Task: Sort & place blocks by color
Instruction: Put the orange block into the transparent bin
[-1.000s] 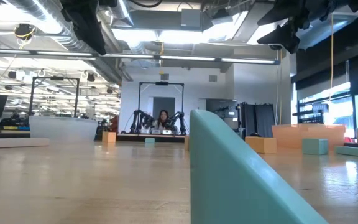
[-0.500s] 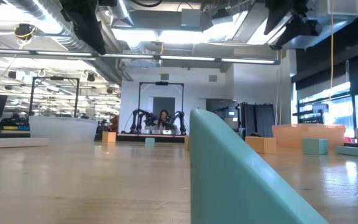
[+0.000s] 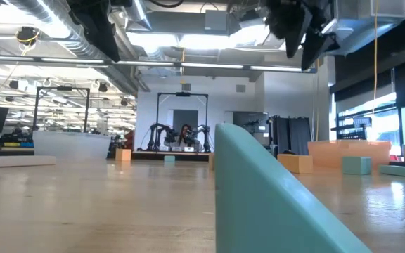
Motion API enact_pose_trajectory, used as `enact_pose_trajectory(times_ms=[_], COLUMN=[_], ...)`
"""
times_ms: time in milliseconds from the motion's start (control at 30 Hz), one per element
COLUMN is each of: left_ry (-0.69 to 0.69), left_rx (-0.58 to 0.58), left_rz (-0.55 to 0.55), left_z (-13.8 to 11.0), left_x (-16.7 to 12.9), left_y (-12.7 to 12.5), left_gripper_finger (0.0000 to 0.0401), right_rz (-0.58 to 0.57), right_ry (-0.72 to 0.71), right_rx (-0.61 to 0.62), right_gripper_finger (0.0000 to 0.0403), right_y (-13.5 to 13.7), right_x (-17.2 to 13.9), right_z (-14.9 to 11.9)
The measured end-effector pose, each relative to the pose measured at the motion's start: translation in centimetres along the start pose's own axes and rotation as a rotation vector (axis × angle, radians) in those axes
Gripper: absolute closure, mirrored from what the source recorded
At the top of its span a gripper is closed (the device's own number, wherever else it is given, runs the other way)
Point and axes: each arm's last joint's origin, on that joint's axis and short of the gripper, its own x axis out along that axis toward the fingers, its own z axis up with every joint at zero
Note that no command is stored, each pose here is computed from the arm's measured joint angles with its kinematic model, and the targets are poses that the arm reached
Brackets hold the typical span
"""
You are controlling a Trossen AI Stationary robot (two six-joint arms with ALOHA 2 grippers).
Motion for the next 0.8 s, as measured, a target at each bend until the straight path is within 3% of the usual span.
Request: enact_pose_trajectory(times_ms=[367,800], left_ry=[0.0,0.0], left_rx=[0.036,0.051], left_rz=[0.0,0.0], left_z=[0.0,0.0], left_x=[0.0,0.0], left_y=[0.0,0.0], left_gripper_finger=[0.0214,0.0214], right_rz=[-0.134,-0.266], right_ry=[0.131,0.255], right_rx=[0.121,0.172], right_gripper_finger=[0.0172,0.0172], right_y=[0.9,1.1], right_x=[6.0,12.0], right_z=[2.3,3.5])
